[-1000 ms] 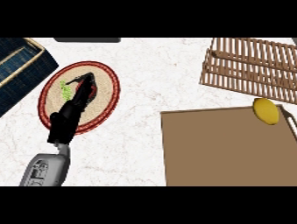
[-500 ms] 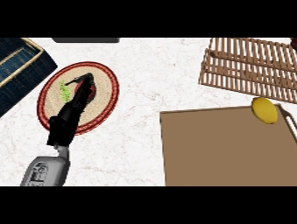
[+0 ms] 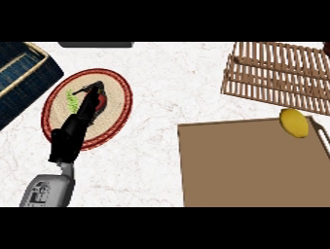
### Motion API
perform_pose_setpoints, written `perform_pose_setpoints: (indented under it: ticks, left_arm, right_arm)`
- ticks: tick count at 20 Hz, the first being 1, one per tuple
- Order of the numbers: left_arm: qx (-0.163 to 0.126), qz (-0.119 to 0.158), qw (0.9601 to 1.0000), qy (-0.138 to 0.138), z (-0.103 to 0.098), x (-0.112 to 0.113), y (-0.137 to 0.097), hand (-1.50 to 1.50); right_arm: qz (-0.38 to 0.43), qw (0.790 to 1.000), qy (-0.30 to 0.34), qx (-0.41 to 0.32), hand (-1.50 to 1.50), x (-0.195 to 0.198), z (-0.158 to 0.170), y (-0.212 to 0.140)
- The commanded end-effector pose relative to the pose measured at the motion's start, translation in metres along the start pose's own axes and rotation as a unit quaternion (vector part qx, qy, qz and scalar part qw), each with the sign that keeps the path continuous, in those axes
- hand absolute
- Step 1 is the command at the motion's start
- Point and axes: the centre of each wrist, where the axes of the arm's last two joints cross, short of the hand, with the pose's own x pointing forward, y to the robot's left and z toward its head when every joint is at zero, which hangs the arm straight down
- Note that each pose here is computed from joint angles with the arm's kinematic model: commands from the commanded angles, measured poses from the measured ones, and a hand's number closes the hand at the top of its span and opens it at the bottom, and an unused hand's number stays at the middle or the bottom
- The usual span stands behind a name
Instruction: Pick the cupcake from the tray and place it in the tiered shelf
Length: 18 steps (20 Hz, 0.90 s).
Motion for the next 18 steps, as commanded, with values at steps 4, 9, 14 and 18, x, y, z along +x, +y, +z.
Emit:
perform_pose_setpoints:
  ticks: [4, 9, 14, 18]
  left_arm:
    - [-0.008, 0.0, 1.0, -0.004, -0.009, 0.008, -0.007, 0.0]
    - [0.002, 0.006, 0.9999, 0.008, 0.0, -0.006, -0.005, 0.0]
    - [0.006, 0.006, 1.0, 0.004, 0.005, 0.0, 0.008, 0.0]
    - [0.006, 0.006, 1.0, 0.003, 0.0, 0.002, -0.003, 0.0]
  right_arm:
    - [-0.071, 0.997, -0.003, 0.011, -1.5, 0.03, -0.008, -0.023]
    - [-0.172, 0.983, 0.035, -0.053, -1.5, 0.031, -0.022, -0.059]
    - [-0.169, 0.977, 0.074, -0.11, -1.5, 0.026, -0.046, -0.128]
    - [-0.177, 0.969, 0.135, -0.105, -1.5, 0.009, -0.058, -0.174]
